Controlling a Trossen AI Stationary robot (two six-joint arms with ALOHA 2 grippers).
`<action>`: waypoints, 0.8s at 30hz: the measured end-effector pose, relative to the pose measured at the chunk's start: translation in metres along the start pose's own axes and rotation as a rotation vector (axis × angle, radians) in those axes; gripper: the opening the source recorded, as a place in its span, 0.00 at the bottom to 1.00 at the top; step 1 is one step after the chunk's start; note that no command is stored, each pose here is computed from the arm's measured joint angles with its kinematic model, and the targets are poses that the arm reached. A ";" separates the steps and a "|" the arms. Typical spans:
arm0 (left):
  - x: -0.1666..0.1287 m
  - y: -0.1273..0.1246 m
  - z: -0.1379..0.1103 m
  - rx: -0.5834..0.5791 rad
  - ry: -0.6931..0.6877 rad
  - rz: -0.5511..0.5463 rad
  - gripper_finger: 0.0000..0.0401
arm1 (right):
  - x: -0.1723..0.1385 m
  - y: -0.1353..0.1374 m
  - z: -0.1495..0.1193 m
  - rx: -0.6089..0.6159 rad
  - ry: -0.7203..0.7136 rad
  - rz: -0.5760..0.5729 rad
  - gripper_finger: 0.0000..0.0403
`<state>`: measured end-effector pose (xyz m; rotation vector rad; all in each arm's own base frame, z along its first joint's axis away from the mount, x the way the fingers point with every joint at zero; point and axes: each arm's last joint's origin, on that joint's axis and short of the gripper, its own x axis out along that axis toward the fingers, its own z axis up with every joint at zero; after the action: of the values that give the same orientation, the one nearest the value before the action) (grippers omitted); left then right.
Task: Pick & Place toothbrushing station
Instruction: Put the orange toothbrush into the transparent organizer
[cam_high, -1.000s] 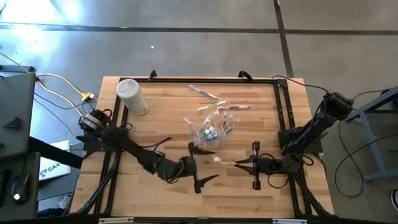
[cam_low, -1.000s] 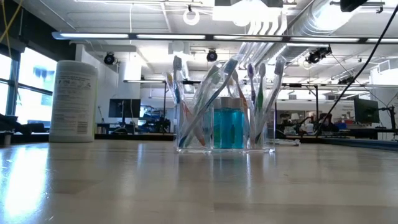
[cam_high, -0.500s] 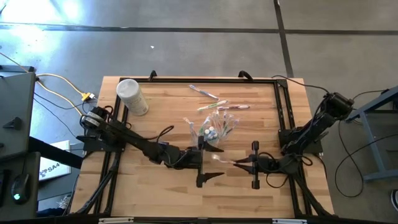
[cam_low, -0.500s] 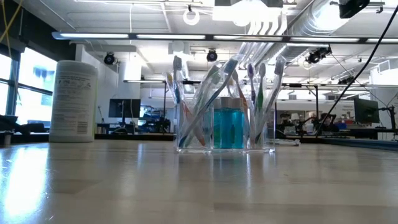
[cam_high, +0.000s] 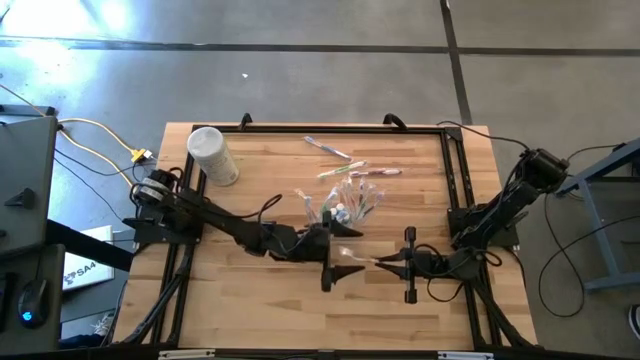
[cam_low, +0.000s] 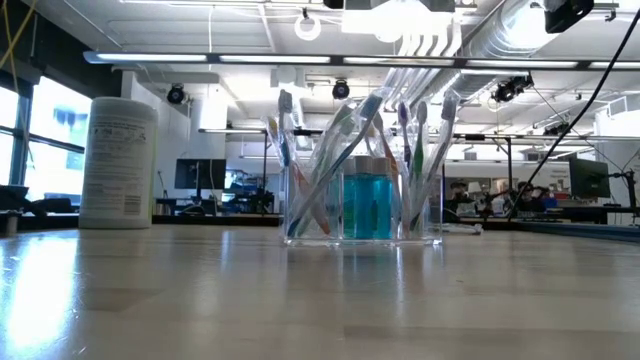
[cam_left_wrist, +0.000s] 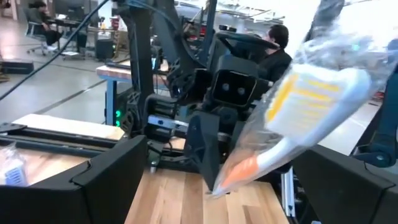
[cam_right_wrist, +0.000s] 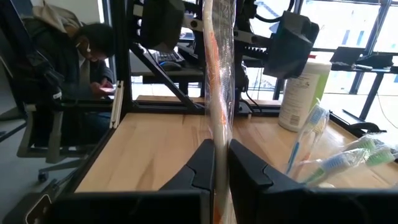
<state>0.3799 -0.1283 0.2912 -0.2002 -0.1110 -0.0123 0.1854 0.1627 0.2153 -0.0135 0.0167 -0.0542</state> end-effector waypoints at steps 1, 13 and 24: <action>0.000 -0.001 0.000 0.002 -0.003 -0.003 0.96 | 0.000 0.000 0.000 -0.003 0.003 0.000 0.04; 0.005 -0.001 -0.013 0.022 -0.006 0.001 0.62 | 0.000 0.000 -0.002 -0.015 0.012 -0.002 0.04; 0.007 -0.002 -0.018 0.067 -0.023 -0.010 0.10 | 0.001 -0.001 -0.005 -0.012 0.038 -0.014 0.04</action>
<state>0.3892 -0.1337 0.2746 -0.1333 -0.1349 -0.0164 0.1862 0.1611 0.2103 -0.0243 0.0547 -0.0685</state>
